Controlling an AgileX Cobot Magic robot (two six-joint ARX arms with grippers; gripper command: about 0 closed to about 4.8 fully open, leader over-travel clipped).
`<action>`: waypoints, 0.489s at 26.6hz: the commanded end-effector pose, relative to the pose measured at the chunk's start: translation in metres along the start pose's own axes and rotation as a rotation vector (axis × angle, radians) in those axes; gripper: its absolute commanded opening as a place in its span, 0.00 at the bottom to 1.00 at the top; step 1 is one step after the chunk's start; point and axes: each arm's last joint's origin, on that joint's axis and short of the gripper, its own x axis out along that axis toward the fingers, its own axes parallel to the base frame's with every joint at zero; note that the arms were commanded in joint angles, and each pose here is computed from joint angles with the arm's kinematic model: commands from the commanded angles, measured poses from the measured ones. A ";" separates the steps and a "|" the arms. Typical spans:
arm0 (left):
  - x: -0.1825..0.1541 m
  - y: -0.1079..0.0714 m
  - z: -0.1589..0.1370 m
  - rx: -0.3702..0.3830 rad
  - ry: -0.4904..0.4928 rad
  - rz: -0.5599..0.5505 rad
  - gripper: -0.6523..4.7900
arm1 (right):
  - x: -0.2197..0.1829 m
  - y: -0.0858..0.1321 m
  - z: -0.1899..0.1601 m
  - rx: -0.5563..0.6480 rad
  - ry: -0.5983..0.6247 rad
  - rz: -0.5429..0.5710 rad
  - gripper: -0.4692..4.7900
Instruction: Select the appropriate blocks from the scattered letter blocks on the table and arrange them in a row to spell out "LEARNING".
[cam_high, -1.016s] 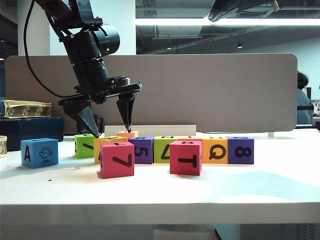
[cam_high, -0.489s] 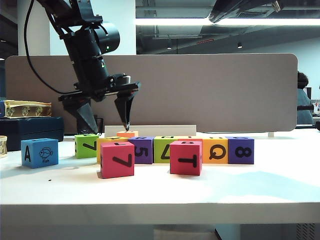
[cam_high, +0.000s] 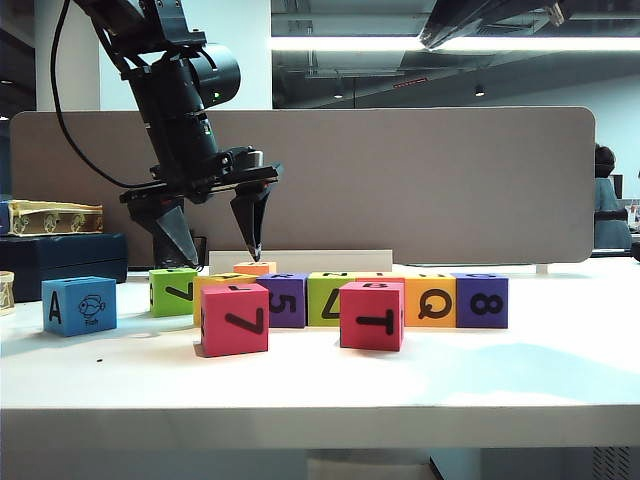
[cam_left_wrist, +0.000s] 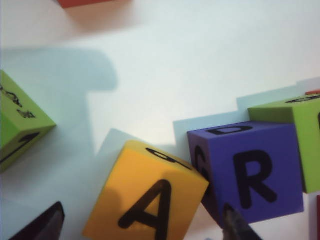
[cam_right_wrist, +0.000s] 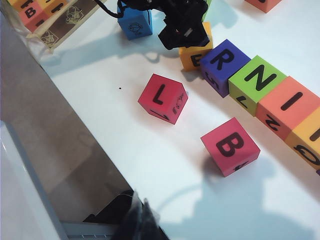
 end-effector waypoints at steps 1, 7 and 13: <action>0.001 0.000 0.001 0.001 -0.004 -0.004 0.85 | -0.002 0.001 0.001 -0.007 -0.011 0.010 0.09; 0.013 0.001 -0.003 -0.003 0.047 -0.002 0.86 | -0.003 0.002 0.000 -0.001 -0.002 0.020 0.09; 0.012 0.000 -0.006 -0.015 0.079 -0.044 0.86 | -0.004 0.003 0.000 -0.003 -0.004 0.019 0.09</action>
